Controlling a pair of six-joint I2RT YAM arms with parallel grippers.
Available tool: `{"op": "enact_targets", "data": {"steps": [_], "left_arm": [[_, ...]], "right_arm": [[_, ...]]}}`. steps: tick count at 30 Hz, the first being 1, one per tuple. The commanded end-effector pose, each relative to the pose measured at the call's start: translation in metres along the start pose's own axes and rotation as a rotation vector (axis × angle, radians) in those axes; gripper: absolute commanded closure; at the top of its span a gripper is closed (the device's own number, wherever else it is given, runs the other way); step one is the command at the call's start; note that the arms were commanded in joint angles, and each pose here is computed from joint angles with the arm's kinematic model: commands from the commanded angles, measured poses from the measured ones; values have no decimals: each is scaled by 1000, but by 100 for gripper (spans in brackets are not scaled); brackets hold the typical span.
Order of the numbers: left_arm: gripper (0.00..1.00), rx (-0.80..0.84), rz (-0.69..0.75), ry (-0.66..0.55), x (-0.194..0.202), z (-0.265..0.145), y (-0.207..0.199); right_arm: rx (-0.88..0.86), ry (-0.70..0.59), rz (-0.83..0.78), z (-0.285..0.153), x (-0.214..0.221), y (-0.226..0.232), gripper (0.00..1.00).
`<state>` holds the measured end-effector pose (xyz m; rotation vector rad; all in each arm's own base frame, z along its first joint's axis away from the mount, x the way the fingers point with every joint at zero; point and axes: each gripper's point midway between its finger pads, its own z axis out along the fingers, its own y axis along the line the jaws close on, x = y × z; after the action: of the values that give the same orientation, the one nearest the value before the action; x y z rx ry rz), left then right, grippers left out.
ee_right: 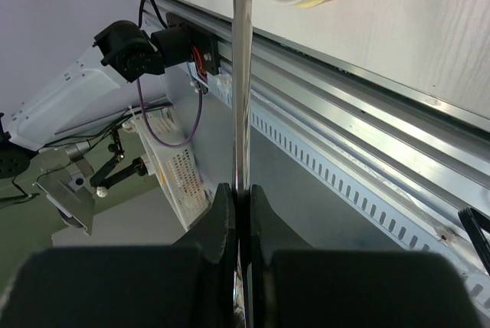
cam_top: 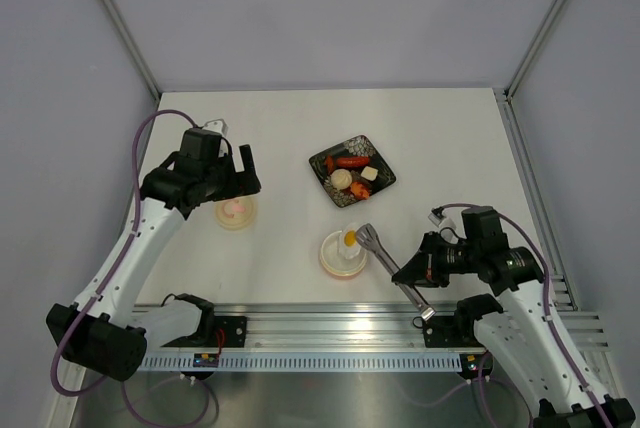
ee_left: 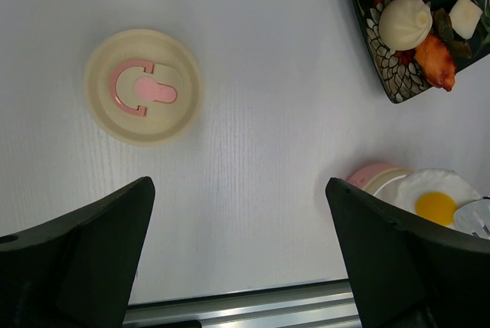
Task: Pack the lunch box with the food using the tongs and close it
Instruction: Place the fake food in the packing box.
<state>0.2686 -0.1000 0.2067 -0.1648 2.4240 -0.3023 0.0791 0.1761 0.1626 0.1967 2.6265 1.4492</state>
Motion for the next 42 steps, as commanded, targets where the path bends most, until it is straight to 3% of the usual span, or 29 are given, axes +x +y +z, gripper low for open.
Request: {"op": "enact_targets", "data": {"steps": [1, 10, 33, 42], "left_arm": [[1, 9, -8, -56, -16, -1, -6], [1, 11, -10, -57, -18, 0, -7], [1, 1, 3, -47, -18, 7, -6], [1, 1, 6, -47, -17, 8, -5]], "right_arm": [[-46, 59, -57, -4, 9, 10, 100], [-9, 104, -50, -1, 10, 2, 100], [32, 39, -49, 32, -43, 1, 100], [38, 74, -60, 37, -41, 0, 100]]}}
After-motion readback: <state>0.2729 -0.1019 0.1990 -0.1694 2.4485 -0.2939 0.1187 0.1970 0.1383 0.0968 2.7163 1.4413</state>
